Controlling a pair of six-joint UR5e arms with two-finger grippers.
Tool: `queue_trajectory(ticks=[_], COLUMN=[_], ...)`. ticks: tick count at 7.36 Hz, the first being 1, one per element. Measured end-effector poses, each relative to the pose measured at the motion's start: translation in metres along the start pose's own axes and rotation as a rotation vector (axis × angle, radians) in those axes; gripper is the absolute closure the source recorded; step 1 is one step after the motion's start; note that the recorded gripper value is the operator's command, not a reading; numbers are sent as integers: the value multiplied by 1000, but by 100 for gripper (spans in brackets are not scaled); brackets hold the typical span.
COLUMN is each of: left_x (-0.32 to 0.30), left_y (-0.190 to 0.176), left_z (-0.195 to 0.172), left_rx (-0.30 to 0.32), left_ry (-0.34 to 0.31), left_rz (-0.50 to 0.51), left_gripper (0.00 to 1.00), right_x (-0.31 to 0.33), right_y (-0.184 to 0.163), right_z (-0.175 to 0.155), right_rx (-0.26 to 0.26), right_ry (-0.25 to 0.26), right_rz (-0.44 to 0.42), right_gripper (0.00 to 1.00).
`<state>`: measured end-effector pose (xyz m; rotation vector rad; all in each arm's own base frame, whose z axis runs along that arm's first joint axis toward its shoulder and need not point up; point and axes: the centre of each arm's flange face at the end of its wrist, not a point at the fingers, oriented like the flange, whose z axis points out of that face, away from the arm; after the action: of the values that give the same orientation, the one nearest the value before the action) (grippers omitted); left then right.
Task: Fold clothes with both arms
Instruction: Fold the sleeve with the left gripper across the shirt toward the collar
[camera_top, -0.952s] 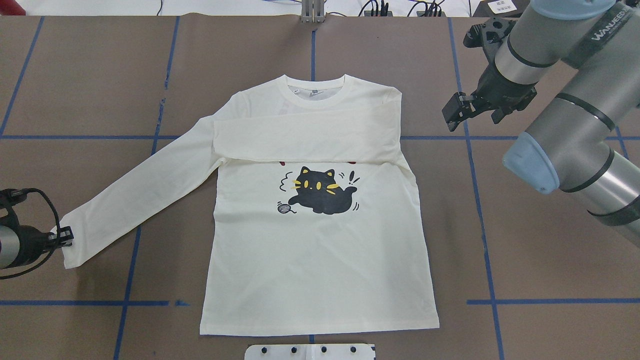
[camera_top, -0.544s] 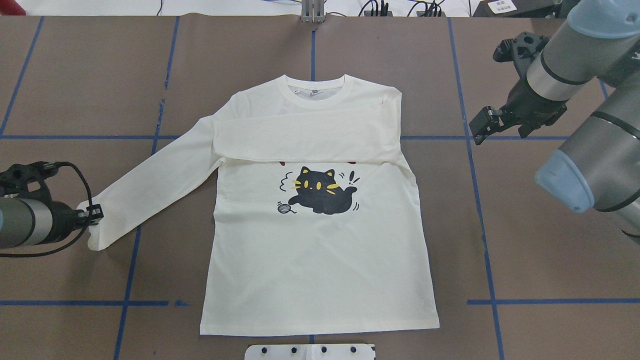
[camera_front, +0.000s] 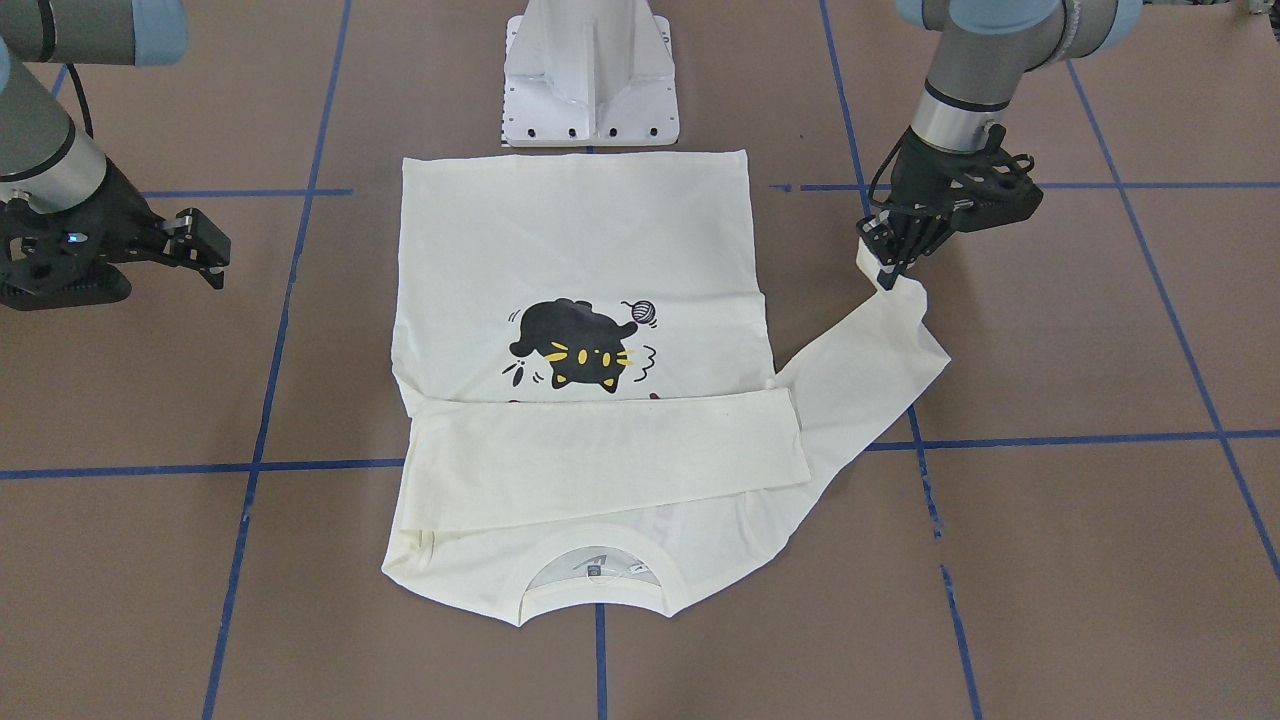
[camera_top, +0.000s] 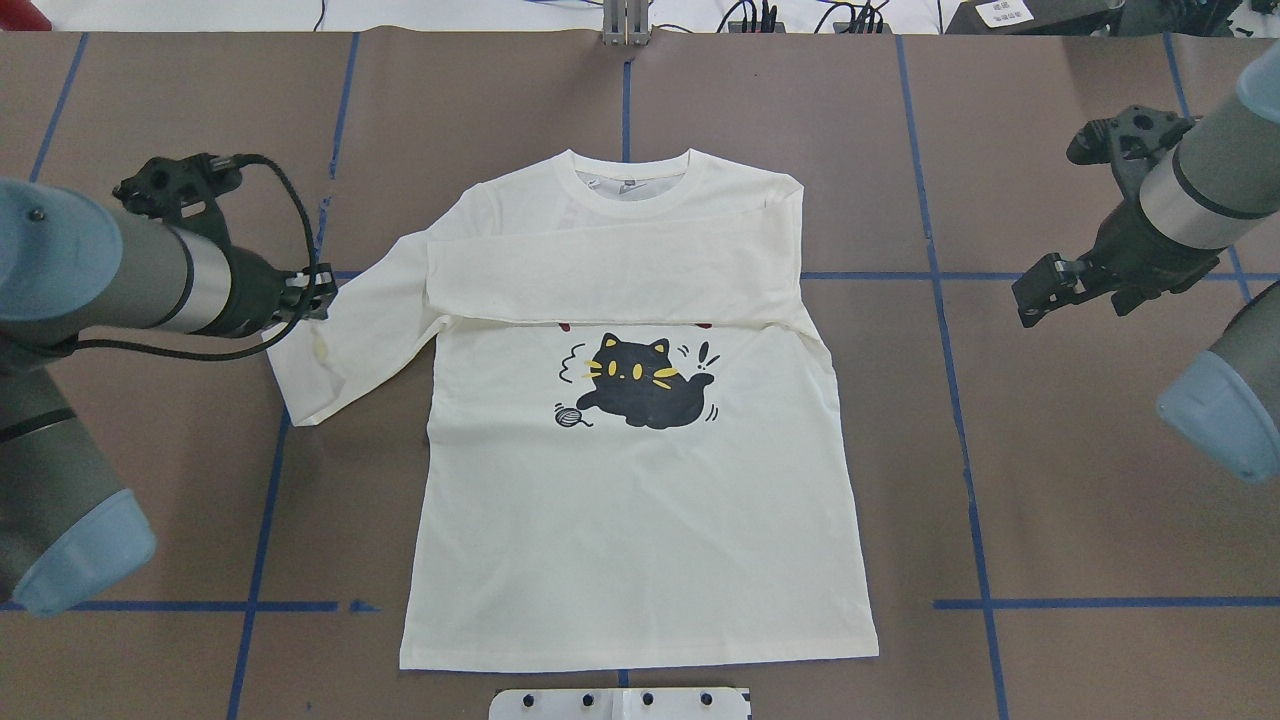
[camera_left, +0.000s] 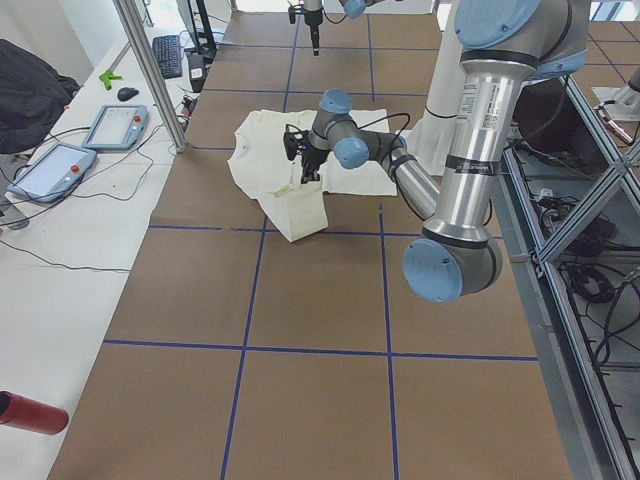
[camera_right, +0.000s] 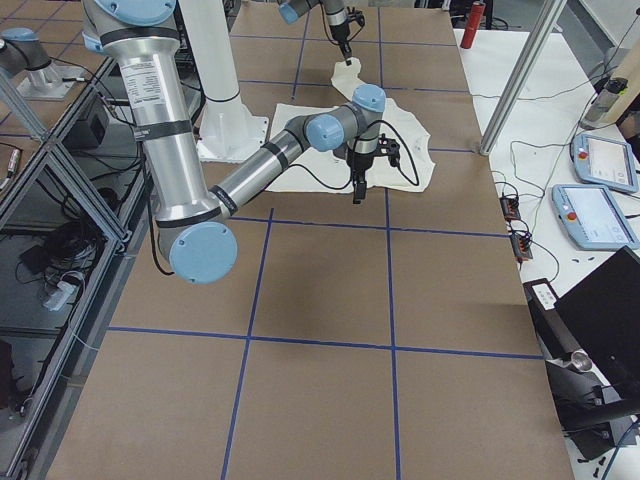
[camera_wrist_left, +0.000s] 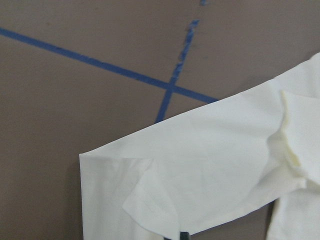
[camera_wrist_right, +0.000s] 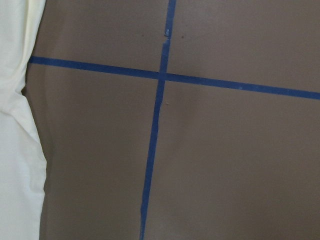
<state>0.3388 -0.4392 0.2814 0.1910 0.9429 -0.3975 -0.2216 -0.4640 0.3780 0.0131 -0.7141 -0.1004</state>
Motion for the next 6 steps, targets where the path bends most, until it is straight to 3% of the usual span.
queue_trajectory(ticks=[3,6], left_x=[133,208], left_y=[-27,-30], left_z=[-34,-66], left_rx=[-17,-43], left_ry=[170,279], left_rz=[12,-24], left_gripper=[100,100], right_x=[29,34], right_y=[15,14], right_z=[9,12], right_rx=[11,11], right_ry=[3,6], right_rz=[12,20], right_gripper=[0,0])
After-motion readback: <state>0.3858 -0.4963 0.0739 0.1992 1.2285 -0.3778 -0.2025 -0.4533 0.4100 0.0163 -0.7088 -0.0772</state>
